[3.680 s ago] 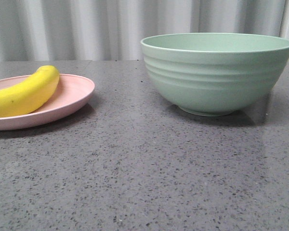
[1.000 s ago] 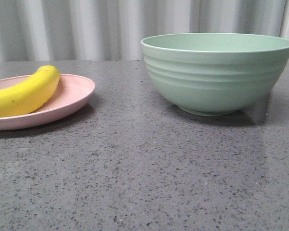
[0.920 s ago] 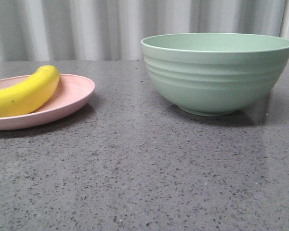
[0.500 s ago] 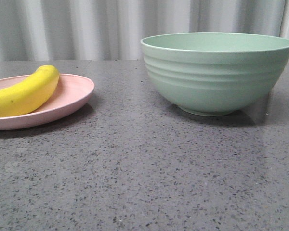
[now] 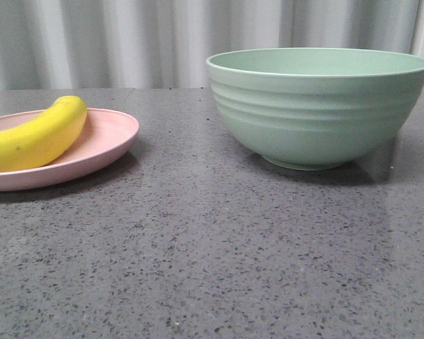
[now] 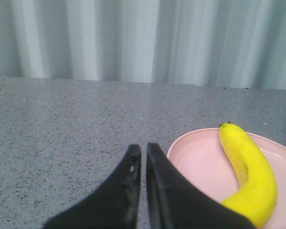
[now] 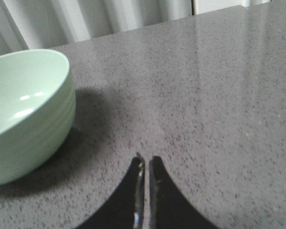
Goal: Transfer banana from pink plate to green bowl
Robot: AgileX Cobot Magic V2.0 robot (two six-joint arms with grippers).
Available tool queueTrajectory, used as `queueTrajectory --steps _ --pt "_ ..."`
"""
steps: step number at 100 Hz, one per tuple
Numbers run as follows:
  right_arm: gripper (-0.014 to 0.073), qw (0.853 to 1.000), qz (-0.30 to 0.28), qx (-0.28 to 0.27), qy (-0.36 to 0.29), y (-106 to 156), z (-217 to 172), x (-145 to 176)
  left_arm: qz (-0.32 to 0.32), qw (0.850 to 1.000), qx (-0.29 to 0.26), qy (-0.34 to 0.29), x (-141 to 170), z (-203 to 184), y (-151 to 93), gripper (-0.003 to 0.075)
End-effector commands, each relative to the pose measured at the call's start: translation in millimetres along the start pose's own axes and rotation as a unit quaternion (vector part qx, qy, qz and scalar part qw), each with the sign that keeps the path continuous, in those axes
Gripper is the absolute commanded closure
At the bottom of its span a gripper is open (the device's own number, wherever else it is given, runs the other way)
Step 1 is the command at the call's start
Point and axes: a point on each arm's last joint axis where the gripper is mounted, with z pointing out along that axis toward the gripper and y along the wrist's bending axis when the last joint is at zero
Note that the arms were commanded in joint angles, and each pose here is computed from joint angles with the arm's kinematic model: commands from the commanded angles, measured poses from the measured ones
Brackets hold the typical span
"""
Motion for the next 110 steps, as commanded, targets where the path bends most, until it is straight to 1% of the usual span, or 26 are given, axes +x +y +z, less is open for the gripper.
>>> queueTrajectory --steps 1,4,7,9,12,14,19,25,33,43,48,60,72,92,110 --pt "0.0667 0.998 0.002 -0.003 -0.062 2.3 -1.4 -20.8 -0.004 0.998 0.003 -0.055 -20.2 3.7 -1.6 0.0638" --pt "0.0667 0.998 0.002 -0.003 -0.061 2.3 -1.2 -20.8 -0.004 0.998 0.003 -0.061 -21.3 5.1 -1.6 0.0582" --pt "0.0667 0.998 0.002 -0.003 -0.061 2.3 -1.2 -20.8 -0.004 0.998 0.003 -0.067 -22.6 5.9 -1.7 0.0501" --pt "0.0667 0.998 0.002 -0.003 -0.06 2.3 -1.1 -20.6 -0.004 0.997 0.004 -0.074 -23.9 6.2 -1.8 0.0468" --pt "0.0667 0.998 0.002 -0.003 -0.058 2.3 -1.1 -20.2 -0.004 0.996 0.004 -0.084 -25.8 6.9 -1.9 0.0395" --pt "0.0667 0.998 0.002 -0.003 -0.057 2.2 -1.1 -20.0 -0.006 0.996 0.005 -0.088 -26.2 8.0 -1.8 0.0359" --pt "0.0667 0.998 0.002 -0.003 -0.057 2.2 -1.1 -20.0 -0.008 0.995 0.005 -0.097 -28.1 9.1 -1.9 0.0314" --pt "0.0667 0.998 0.002 -0.003 -0.057 2.2 -1.1 -20.0 -0.008 0.995 0.005 -0.101 -29.0 11.8 -1.8 0.0311" --pt "0.0667 0.998 0.002 -0.003 -0.057 2.2 -1.1 -20.0 -0.008 0.996 0.003 -0.089 -28.5 16.4 -1.7 0.0311" --pt "0.0667 0.998 0.002 -0.003 -0.057 2.2 -1.1 -20.0 -0.008 0.998 0.001 -0.059 -29.6 24.5 -1.9 0.0311" --pt "0.0667 0.998 0.002 -0.003 -0.057 2.2 -1.1 -20.0 -0.008 0.999 0.002 -0.033 -30.0 30.1 -2.8 0.0311" --pt "0.0667 0.998 0.002 -0.003 -0.057 2.2 -1.1 -20.0 0.0 1.0 0.023 0.012 -34.3 42.9 -9.3 0.0311" --pt "0.0667 0.998 0.002 -0.003 -0.057 2.2 -1.1 -20.0 0.017 0.997 0.059 0.038 -38.2 56.0 -20.9 0.0309" --pt "0.0667 0.998 0.002 -0.003 -0.058 2.2 -1.1 -20.2 0.032 0.987 0.126 0.099 -40.6 78.5 -48.2 0.0308" --pt "0.0667 0.998 0.002 -0.003 -0.058 2.2 -1.1 -20.1 0.056 0.967 0.16 0.188 -37.5 102.1 -73.2 0.0308"
